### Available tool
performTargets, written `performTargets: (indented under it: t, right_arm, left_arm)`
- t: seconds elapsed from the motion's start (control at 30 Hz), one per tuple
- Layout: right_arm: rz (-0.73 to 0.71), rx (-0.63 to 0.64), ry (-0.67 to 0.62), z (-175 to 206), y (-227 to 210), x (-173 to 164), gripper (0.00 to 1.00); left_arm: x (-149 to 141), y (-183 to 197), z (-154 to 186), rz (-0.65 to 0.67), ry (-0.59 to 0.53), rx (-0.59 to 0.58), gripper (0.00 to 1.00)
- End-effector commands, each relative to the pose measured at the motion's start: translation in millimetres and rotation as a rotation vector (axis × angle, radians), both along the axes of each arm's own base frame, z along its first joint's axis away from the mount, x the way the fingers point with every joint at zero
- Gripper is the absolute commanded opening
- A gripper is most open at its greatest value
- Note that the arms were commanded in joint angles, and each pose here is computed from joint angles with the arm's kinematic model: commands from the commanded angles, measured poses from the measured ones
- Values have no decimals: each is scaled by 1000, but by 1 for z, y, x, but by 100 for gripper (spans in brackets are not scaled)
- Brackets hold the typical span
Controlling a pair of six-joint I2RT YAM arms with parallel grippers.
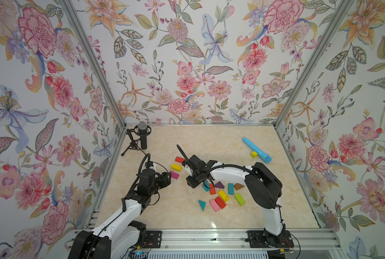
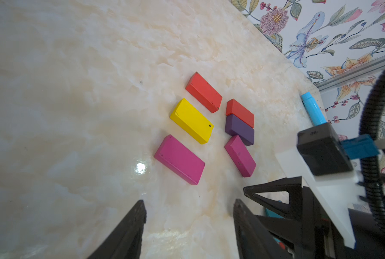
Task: Assemble a piece of candy with building blocks
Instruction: Assemble the building block at the center of the board.
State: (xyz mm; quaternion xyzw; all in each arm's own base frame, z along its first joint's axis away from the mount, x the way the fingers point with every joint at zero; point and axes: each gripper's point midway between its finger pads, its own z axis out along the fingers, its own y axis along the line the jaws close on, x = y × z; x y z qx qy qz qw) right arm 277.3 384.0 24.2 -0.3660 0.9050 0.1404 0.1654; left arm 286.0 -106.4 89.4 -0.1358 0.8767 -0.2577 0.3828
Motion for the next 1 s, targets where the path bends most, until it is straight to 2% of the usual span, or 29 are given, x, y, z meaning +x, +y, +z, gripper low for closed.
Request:
performTargets:
  t: [0.0, 0.3, 0.63, 0.7, 0.87, 0.97]
  right_arm:
    - [-58, 1, 6, -6, -4, 17, 48]
    - [-71, -2, 1, -11, -12, 32, 48]
    - [-57, 38, 20, -8, -5, 26, 48]
    - [-48, 50, 10, 0, -1, 23, 49]
    - [-54, 71, -27, 24, -2, 11, 71]
    - [-53, 89, -65, 39, -4, 3, 80]
  left_arm:
    - [-3, 6, -6, 5, 12, 20, 64]
    - [1, 4, -7, 4, 16, 16, 64]
    - [-1, 4, -13, -20, 46, 45, 64]
    - [-4, 6, -13, -26, 48, 65, 69]
    - [-10, 8, -16, -54, 64, 117, 86]
    - [-14, 8, -18, -65, 67, 118, 94]
